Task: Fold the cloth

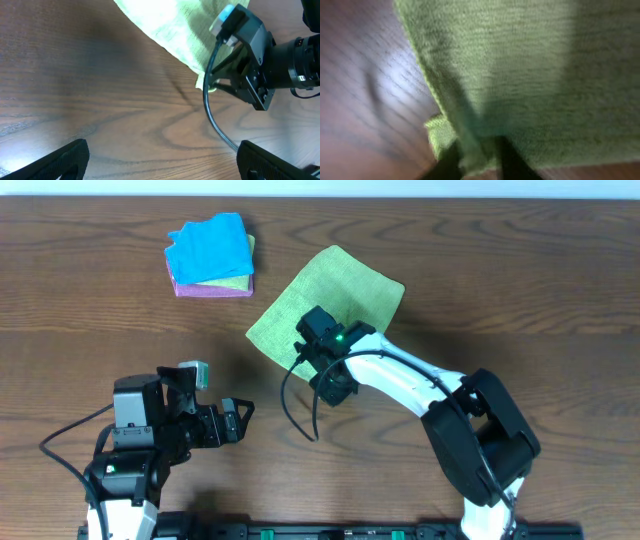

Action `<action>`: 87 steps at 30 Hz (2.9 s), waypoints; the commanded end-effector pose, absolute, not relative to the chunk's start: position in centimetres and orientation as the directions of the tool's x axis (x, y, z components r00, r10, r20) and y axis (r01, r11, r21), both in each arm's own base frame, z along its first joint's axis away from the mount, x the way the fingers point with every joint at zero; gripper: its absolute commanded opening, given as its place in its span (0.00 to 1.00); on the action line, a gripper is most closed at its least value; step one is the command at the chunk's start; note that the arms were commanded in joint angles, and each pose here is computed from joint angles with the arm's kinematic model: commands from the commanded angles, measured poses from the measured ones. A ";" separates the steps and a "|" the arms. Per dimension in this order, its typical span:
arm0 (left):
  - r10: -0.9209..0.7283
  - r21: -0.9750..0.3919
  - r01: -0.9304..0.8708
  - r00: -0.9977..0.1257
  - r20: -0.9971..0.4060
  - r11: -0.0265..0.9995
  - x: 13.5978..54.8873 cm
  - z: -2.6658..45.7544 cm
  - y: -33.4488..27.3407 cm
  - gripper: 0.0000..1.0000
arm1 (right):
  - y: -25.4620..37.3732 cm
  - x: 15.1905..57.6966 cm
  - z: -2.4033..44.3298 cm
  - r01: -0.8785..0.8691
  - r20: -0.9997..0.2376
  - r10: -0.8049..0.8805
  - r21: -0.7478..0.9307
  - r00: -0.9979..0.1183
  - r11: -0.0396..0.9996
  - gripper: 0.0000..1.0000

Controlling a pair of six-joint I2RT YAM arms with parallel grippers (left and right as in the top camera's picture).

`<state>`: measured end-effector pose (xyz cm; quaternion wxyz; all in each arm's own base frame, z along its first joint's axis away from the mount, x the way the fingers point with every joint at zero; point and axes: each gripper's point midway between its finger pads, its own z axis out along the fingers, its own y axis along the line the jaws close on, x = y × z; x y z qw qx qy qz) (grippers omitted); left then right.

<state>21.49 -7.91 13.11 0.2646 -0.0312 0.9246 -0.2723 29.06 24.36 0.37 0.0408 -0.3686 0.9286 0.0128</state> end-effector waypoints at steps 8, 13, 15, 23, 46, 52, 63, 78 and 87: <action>-0.199 -0.529 0.119 -0.840 -0.505 0.840 22.1 14.5 -8.2 0.95 | 19.7 31.9 3.3 -0.631 -0.010 -0.677 -0.352 -0.736 0.692 0.01; -0.199 -0.524 0.123 -0.833 -0.516 0.843 22.3 14.7 -8.2 0.95 | 18.2 34.1 8.7 -0.633 0.072 -0.755 -0.600 -0.652 0.489 0.01; -0.199 -0.519 0.127 -0.826 -0.527 0.846 22.6 14.8 -8.1 0.95 | 19.4 34.1 10.6 -0.651 0.102 -0.800 -0.647 -0.591 0.398 0.01; -0.204 -0.480 0.111 -0.806 -0.555 0.870 23.3 14.8 -7.3 0.95 | 27.0 31.0 11.5 -0.731 0.083 -0.930 -0.644 -0.359 0.224 0.24; -0.206 -0.459 0.103 -0.793 -0.573 0.882 23.7 14.9 -6.8 0.95 | 23.7 28.7 6.8 -0.219 -0.045 -0.225 -0.104 -0.973 0.970 0.69; -0.206 -0.459 0.103 -0.793 -0.573 0.882 23.7 14.9 -6.8 0.95 | 23.9 27.9 4.2 -0.153 0.022 -0.153 0.025 -0.988 0.988 0.70; -0.206 -0.459 0.103 -0.793 -0.573 0.882 23.7 14.9 -6.8 0.95 | 20.1 26.6 2.3 -0.180 0.008 -0.181 -0.157 -0.983 0.971 0.70; -0.210 -0.463 0.100 -0.794 -0.571 0.881 23.7 14.9 -6.9 0.95 | 17.3 27.6 1.7 -0.200 -0.056 -0.230 -0.327 -0.972 0.924 0.61; -0.226 -0.475 0.086 -0.796 -0.561 0.876 23.7 14.9 -6.9 0.95 | 15.6 27.3 0.7 -0.200 -0.059 -0.241 -0.392 -0.969 0.898 0.39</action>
